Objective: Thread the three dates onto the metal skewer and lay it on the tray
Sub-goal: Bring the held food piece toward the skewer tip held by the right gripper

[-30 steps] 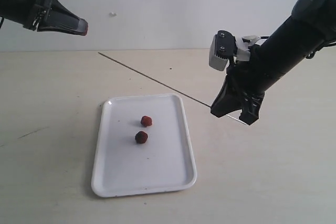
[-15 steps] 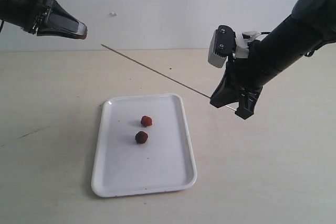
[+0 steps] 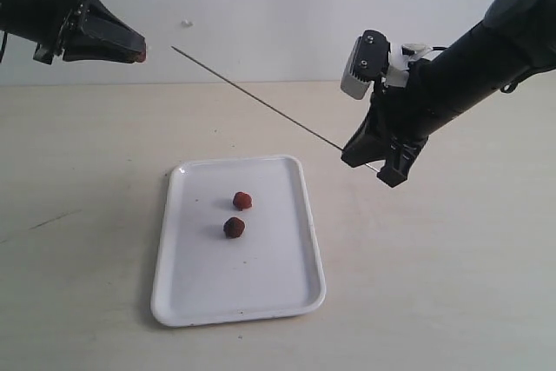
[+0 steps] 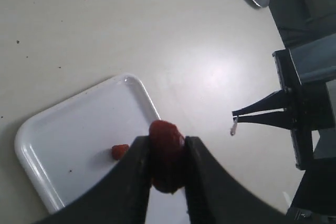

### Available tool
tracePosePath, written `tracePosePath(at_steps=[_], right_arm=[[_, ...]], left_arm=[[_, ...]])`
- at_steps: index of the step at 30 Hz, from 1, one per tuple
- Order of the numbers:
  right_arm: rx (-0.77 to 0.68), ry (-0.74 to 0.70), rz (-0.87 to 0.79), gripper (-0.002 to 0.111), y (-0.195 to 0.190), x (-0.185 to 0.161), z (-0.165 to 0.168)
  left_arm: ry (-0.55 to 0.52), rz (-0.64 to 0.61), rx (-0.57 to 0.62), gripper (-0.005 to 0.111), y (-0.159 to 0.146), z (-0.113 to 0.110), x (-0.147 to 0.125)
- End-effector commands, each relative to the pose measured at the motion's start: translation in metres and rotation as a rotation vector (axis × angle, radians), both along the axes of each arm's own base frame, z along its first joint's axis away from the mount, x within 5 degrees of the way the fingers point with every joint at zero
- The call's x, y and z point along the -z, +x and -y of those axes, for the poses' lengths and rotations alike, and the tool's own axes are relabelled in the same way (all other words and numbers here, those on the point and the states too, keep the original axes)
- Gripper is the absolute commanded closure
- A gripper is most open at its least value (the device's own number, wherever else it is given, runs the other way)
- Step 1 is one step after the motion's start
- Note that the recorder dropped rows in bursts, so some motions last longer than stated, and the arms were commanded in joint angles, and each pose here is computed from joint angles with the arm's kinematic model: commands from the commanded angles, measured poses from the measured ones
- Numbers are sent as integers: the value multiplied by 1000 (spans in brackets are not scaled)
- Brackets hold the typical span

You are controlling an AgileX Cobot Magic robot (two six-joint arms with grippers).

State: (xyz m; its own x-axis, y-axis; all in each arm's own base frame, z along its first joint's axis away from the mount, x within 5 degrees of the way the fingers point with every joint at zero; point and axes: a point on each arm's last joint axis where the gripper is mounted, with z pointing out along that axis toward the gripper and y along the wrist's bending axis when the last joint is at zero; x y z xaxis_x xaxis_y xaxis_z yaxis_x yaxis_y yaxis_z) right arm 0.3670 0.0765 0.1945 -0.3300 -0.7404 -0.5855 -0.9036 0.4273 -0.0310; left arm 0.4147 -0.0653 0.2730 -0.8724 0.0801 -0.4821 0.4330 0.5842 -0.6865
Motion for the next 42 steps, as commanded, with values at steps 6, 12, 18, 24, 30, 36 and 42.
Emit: tracePosePath(at_steps=[6,12,18,24,30,36,42], right_arm=[[-34,1,-22,108,-2,-2,0],[-6,-14,12,108,1,-2,2],[-111,-76,112,108,13,17,5],[-142,14,103,108,21,18,11],[-266,138,93,108,15,19,11],[-212,115,83,108,19,28,16],[-179,105,84,108,22,29,24]], left_arm=[[-165,-54,-67,84,2,7,-12],[-201,-105,-100,84,3,7,-13],[-126,-125,-104,84,-9,5,-18],[-99,-122,-87,84,-25,7,-22],[-70,-131,-24,84,-35,23,-12],[-60,-123,12,84,-38,32,-10],[-54,-99,12,84,-43,32,-20]])
